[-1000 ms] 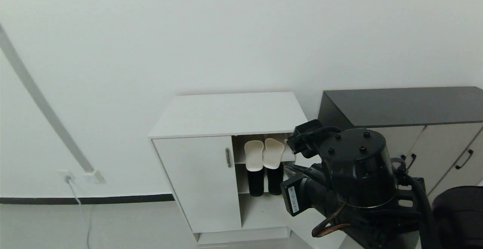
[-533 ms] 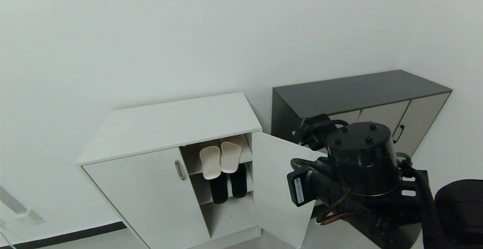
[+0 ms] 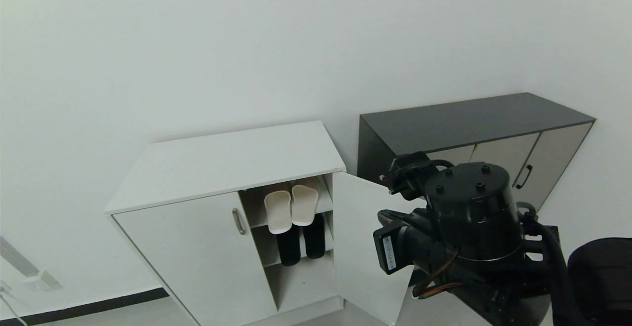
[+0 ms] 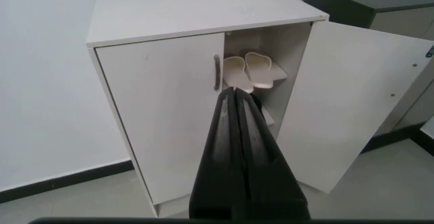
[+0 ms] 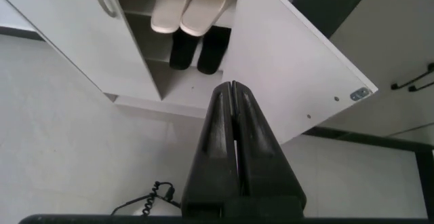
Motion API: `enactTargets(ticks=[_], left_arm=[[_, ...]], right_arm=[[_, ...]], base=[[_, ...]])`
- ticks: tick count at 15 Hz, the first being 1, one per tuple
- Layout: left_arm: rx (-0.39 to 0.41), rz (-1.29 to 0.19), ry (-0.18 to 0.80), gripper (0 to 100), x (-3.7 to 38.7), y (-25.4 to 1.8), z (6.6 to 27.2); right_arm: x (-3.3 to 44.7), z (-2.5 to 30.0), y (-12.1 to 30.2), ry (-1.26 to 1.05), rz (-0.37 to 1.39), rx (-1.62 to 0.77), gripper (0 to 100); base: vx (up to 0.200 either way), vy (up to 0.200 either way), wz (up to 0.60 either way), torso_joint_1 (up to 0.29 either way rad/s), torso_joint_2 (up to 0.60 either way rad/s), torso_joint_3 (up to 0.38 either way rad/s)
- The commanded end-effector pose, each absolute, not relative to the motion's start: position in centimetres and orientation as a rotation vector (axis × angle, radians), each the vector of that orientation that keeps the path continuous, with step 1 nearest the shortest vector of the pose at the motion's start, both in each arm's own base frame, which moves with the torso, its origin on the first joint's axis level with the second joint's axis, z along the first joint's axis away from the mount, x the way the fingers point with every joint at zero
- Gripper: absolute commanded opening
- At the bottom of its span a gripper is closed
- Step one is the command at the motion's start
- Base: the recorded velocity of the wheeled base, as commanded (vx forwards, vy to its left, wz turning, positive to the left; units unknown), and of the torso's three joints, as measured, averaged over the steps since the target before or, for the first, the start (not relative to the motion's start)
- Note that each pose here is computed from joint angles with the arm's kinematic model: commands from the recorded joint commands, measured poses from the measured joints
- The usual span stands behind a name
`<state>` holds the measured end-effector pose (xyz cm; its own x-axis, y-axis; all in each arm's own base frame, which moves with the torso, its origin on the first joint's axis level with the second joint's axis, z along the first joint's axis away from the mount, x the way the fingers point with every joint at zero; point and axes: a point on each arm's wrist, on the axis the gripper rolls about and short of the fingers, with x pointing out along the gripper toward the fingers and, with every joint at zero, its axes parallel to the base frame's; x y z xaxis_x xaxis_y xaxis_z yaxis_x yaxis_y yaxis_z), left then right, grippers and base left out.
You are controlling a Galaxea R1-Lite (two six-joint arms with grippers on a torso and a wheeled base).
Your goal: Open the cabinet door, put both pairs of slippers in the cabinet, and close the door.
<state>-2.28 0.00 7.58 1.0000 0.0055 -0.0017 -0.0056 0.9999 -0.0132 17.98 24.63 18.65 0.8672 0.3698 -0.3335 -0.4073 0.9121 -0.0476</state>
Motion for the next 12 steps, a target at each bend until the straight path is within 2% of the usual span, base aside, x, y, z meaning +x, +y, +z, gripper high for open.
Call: enactTargets(ticks=[1, 3, 6, 9, 12], left_arm=[[-0.014, 0.006, 0.001, 0, -2.3, 0.0, 7.6], [-0.014, 0.005, 0.002, 0, -2.3, 0.0, 7.6], [-0.014, 0.006, 0.001, 0, -2.3, 0.0, 7.6], [-0.014, 0.006, 0.001, 0, -2.3, 0.0, 7.6], [-0.014, 0.006, 0.001, 0, -2.3, 0.0, 7.6]], right_arm=[[18.0, 18.7, 24.6, 0.325, 0.408, -0.118, 0], [18.0, 18.6, 24.7, 0.327, 0.408, -0.120, 0], [19.0, 18.5, 24.0, 0.328, 0.372, -0.123, 0], [22.2, 18.1, 22.3, 0.340, 0.305, -0.139, 0], [28.2, 18.7, 19.8, 0.330, 0.216, -0.095, 0]], base=[[-0.200, 0.000, 0.00, 0.002, 0.01, 0.002], [-0.200, 0.000, 0.00, 0.005, 0.01, -0.002], [0.000, 0.000, 0.00, 0.000, 0.00, 0.000], [0.000, 0.000, 0.00, 0.000, 0.00, 0.000], [0.000, 0.000, 0.00, 0.000, 0.00, 0.000]])
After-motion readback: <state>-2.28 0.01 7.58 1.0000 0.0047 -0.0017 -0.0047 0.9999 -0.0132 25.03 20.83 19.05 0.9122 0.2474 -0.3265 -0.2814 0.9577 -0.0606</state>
